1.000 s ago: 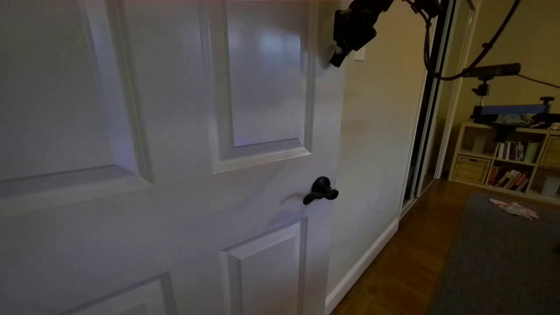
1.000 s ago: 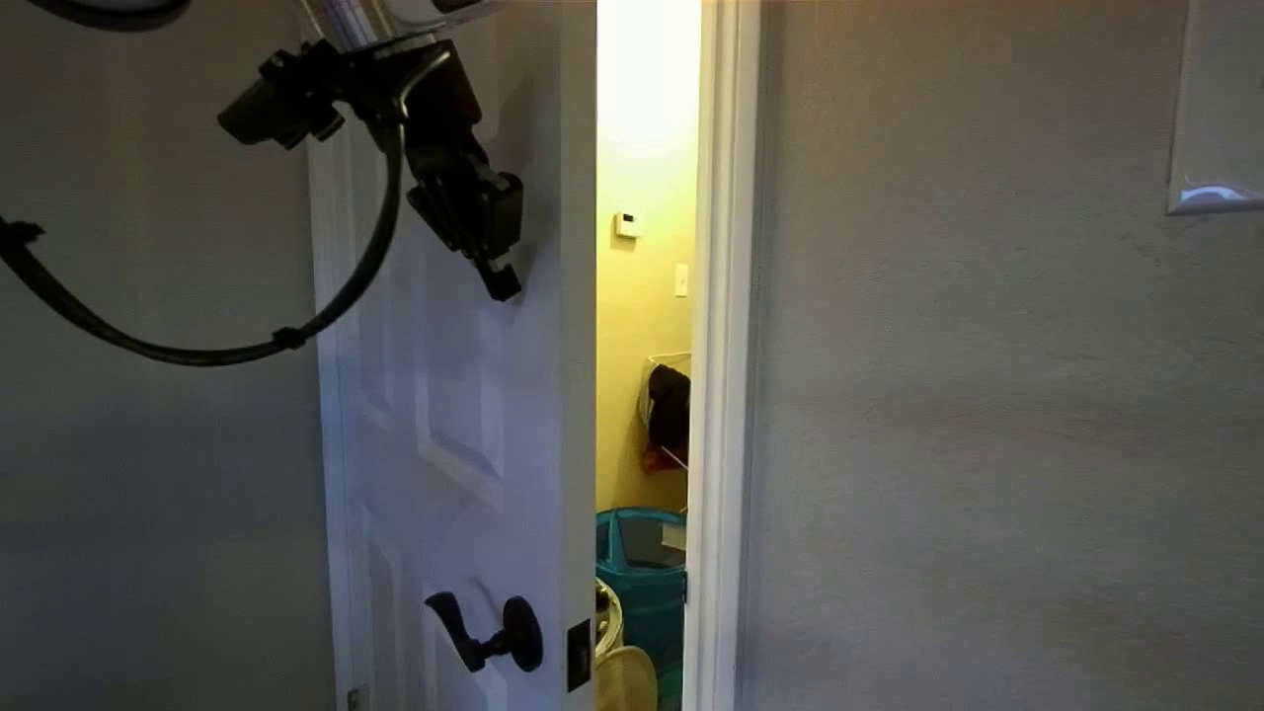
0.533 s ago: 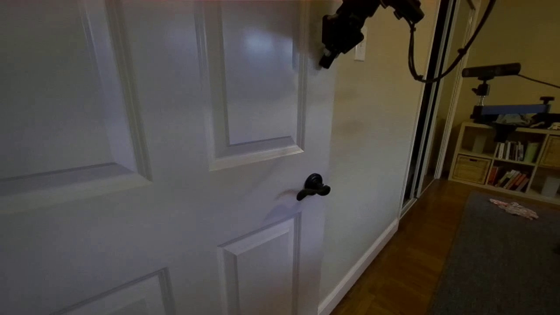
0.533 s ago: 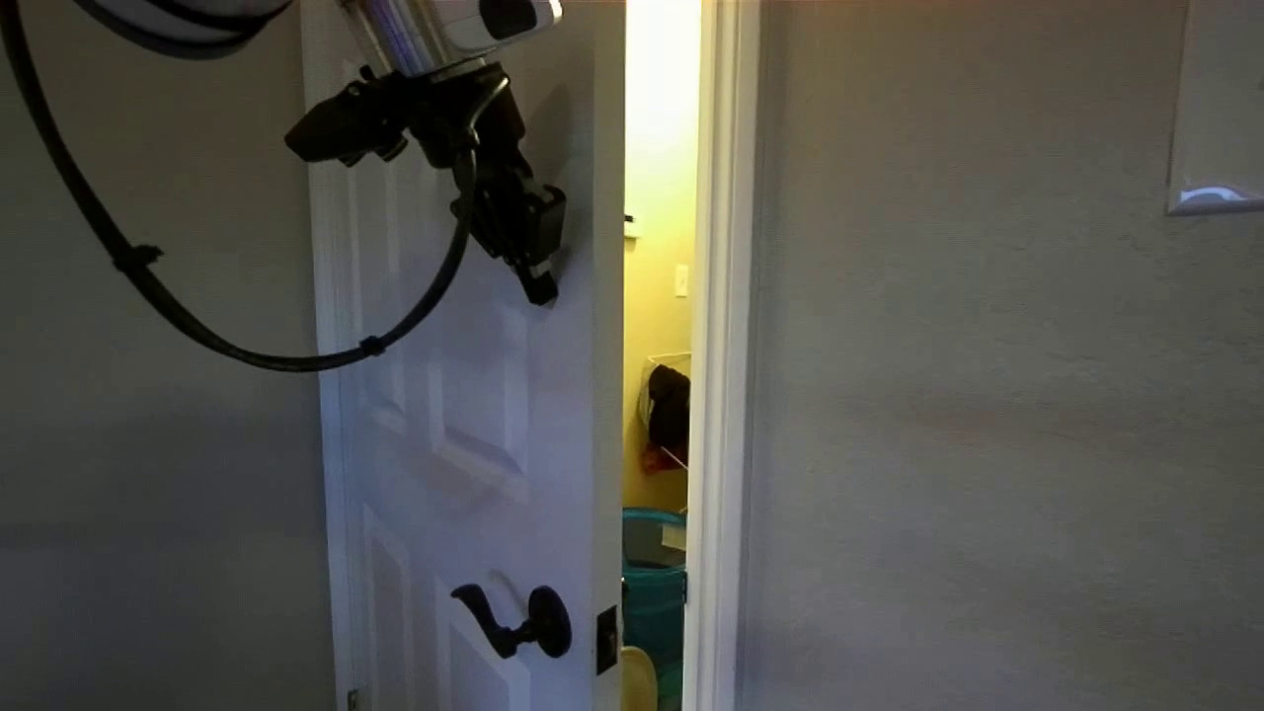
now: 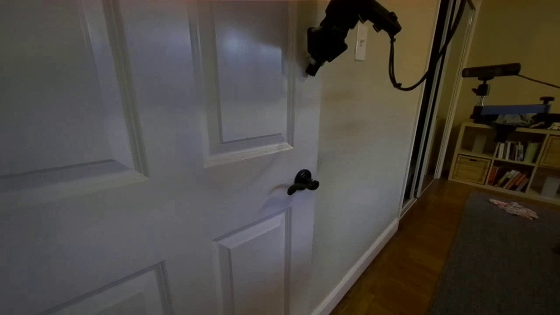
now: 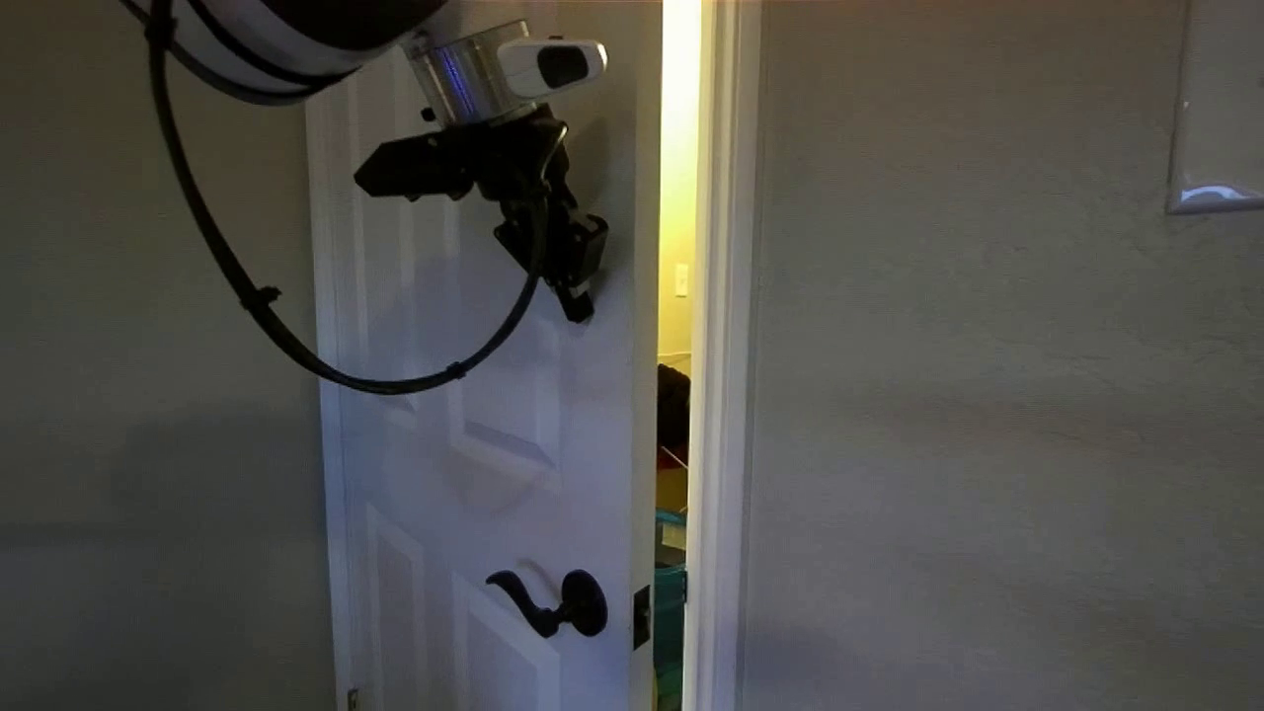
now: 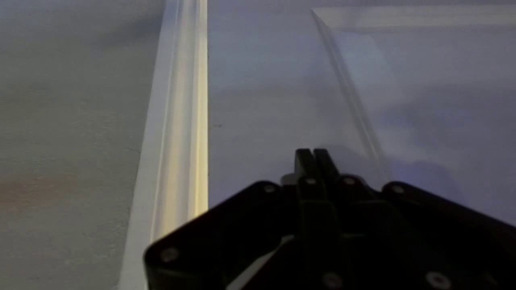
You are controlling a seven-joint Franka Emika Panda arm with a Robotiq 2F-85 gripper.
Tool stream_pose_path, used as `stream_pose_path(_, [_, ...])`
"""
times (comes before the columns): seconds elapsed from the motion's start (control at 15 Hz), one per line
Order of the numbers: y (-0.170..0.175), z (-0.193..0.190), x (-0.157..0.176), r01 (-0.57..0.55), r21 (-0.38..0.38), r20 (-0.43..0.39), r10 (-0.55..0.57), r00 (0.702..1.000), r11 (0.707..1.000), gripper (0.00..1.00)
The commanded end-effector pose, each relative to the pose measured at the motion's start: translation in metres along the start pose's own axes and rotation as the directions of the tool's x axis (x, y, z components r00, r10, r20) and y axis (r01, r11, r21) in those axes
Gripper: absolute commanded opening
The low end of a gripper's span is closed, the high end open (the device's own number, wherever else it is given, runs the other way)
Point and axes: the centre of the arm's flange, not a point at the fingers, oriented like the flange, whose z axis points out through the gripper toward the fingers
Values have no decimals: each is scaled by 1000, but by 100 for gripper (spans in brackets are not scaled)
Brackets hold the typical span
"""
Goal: Close the door.
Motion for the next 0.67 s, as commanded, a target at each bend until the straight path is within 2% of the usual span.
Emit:
stream_pose_path(0.0, [4,13,19,16,4,-14,-16,1000,1000,6])
stream_pose_path(0.6, [6,42,48,35,11,-43,-35,998,999,6])
